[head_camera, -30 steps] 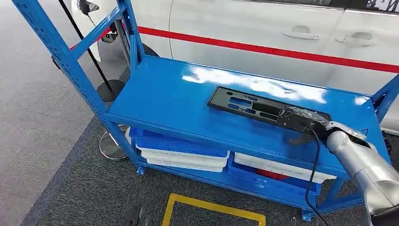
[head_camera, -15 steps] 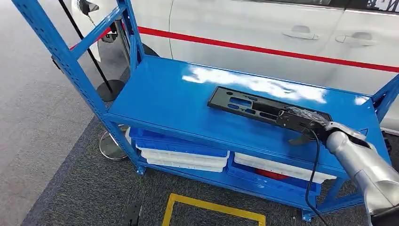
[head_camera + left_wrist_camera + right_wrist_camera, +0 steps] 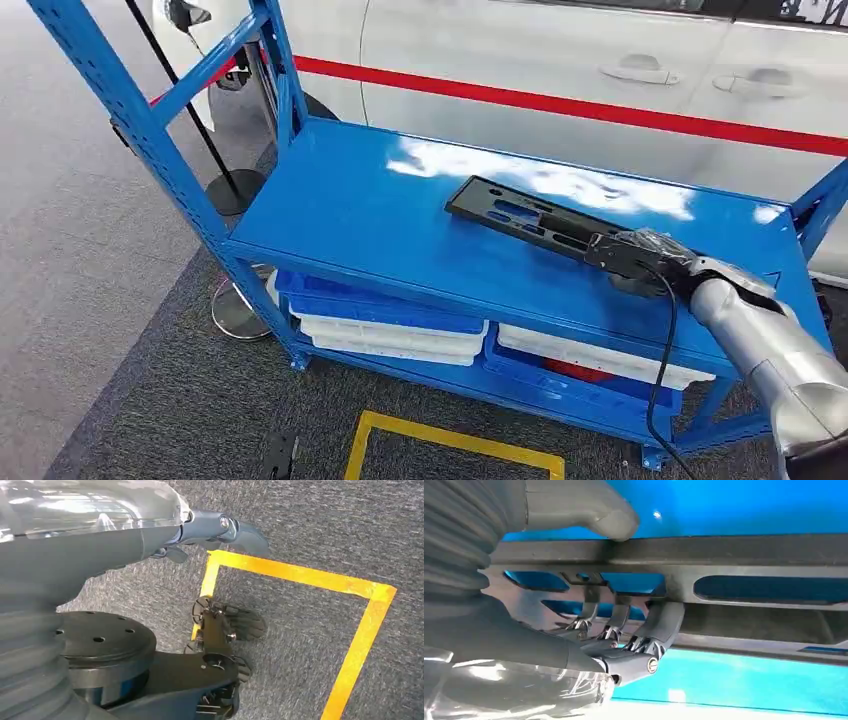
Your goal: Take the parts from the cabinet and place them on the table.
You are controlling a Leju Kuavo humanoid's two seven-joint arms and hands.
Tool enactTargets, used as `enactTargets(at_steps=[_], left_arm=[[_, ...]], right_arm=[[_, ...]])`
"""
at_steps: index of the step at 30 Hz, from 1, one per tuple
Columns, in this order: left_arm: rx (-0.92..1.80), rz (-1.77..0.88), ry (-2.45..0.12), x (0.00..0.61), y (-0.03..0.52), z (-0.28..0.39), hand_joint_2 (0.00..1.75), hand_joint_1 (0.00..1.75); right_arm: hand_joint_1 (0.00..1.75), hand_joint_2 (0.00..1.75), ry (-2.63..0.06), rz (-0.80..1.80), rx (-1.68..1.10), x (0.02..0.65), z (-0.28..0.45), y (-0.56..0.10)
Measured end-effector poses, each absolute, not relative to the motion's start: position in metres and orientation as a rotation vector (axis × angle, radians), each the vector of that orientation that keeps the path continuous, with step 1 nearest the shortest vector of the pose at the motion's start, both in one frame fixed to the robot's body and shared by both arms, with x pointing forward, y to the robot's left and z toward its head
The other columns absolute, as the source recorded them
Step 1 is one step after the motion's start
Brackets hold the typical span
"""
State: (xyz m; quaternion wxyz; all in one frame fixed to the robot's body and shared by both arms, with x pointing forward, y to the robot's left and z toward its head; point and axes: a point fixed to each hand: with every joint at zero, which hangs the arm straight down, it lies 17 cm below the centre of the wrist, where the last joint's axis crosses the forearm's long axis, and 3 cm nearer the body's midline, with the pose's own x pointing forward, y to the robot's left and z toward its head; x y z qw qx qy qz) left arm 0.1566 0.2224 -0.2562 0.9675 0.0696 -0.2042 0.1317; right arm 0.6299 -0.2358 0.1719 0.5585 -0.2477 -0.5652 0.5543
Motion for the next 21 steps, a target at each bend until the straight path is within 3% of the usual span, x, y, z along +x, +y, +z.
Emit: enactTargets(at_steps=[21], left_arm=[[0.111,0.285,-0.473,0.172,0.219,-0.250,1.75,0.00]], right_arm=[[1.75,1.75,-1.340,1.308,-0.584,0.630,0.172,-0.235]])
